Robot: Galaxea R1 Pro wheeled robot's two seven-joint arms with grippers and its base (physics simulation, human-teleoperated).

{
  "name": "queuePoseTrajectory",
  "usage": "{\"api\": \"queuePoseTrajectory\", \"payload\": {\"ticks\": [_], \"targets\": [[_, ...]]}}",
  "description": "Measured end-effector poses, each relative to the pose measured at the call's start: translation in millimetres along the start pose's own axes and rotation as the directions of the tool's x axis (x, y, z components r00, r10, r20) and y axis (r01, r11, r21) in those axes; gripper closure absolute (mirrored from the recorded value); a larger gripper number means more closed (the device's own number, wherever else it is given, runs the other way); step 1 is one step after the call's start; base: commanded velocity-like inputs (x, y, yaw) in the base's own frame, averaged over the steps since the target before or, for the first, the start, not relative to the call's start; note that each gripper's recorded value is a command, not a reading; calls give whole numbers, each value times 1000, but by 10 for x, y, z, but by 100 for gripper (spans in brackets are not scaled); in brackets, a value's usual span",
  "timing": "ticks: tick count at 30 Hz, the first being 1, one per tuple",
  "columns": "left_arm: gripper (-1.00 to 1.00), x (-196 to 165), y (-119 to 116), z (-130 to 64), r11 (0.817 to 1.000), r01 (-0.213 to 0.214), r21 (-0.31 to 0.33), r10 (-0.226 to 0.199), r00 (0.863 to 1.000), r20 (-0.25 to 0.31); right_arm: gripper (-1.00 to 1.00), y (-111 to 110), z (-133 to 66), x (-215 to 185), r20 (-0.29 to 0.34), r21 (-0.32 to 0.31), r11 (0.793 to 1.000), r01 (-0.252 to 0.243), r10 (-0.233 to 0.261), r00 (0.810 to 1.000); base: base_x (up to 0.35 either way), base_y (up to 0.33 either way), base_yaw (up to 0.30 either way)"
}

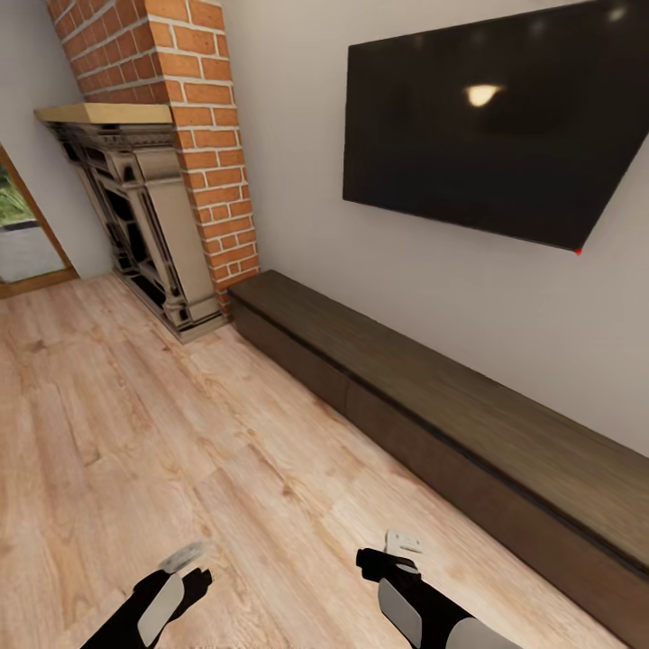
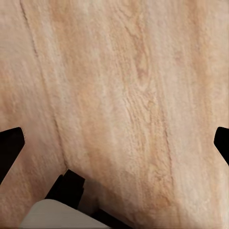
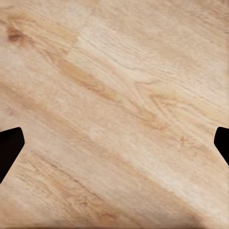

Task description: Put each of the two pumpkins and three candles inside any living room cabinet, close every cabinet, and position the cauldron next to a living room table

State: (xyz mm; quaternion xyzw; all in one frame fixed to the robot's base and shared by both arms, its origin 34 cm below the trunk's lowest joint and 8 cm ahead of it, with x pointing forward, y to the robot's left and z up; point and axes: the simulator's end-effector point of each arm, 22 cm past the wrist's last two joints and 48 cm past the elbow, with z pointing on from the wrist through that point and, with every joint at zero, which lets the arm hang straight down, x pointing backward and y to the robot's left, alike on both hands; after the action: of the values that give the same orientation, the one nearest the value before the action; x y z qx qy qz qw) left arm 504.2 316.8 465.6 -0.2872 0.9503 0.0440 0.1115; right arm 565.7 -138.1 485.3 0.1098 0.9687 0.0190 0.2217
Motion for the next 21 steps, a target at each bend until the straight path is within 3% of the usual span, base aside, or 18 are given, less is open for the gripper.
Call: {"api": "queuePoseTrajectory", "payload": {"ticks": [11,21], "targets": [[-100,82,85,-81,998,12,58,-10,999,-43,-100,10,-138,-35,-12,2,1000,2,-2,1000,0,0,234],[-100,63,111,-209,998,14,65,-11,999,-52,-100,15,-260,-56,-22,3,1000,3,-3,1000,0,0,234]]}}
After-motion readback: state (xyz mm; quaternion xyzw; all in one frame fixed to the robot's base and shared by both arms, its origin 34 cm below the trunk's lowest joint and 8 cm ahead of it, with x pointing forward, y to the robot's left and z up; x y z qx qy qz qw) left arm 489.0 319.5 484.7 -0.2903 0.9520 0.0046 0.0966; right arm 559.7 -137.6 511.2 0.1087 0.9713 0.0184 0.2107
